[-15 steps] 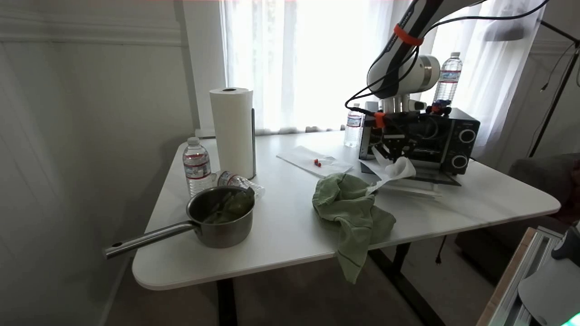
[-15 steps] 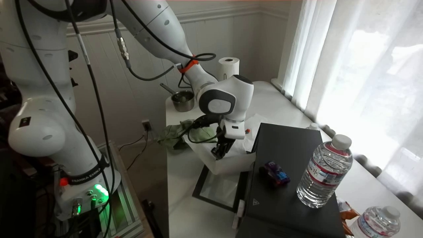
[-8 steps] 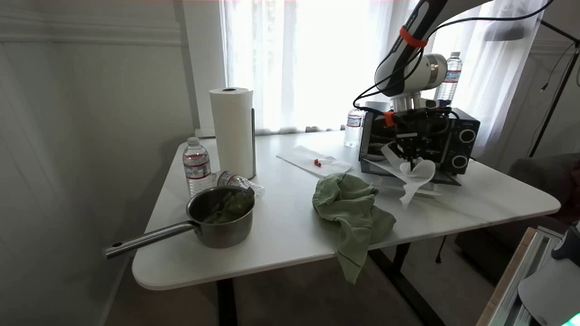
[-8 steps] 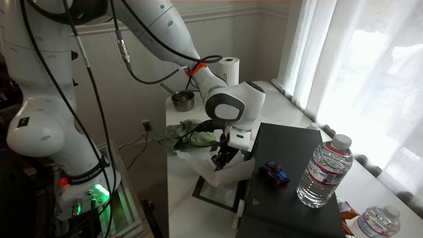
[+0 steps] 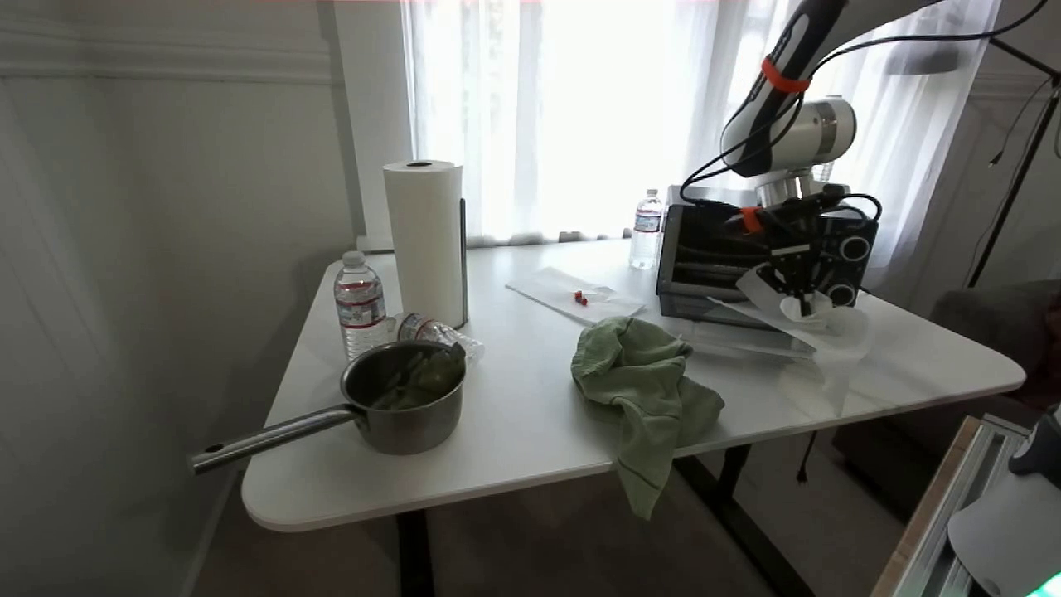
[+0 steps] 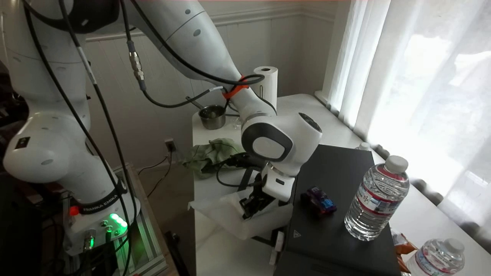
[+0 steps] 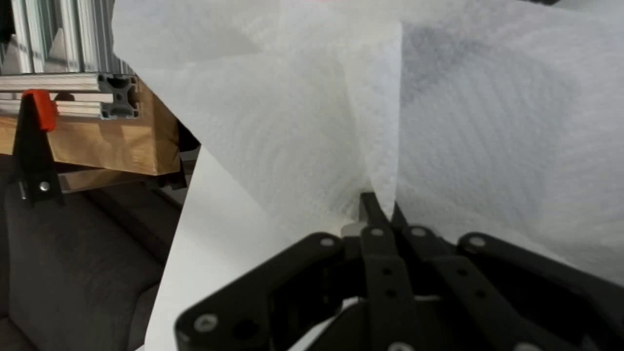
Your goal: Use the paper towel to wipe the toaster oven door
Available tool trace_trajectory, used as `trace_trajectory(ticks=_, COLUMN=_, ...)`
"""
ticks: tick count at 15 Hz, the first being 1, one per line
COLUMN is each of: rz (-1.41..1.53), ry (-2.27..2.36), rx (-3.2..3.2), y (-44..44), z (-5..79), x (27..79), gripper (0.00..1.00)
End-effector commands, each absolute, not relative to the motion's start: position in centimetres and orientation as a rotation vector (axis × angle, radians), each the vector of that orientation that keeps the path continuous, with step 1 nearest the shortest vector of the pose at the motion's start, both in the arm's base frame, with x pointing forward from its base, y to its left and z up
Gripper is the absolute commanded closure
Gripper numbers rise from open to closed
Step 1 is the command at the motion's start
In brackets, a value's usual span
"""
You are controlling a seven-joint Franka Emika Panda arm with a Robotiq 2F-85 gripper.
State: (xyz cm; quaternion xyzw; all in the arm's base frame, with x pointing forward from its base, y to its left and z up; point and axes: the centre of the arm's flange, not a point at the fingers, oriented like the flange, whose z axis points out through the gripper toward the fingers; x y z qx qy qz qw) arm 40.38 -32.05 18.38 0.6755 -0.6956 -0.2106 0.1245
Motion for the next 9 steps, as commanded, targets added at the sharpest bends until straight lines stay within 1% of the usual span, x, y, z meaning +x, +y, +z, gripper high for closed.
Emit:
trace_trajectory(ticks=1, rz=-0.638, ry=-2.075, rx=1.912, y=-34.0, z=17.8, x=39.5, gripper=1.0)
trace_trajectory(ticks=5, rz=-0.609, ry=-2.08, rx=1.978, y=-34.0, z=17.4, x=40.0, gripper=1.0)
trace_trajectory(ticks=9, rz=-0.582, ry=-2.054, rx=2.081, y=-32.1, z=17.6, x=41.3, gripper=1.0)
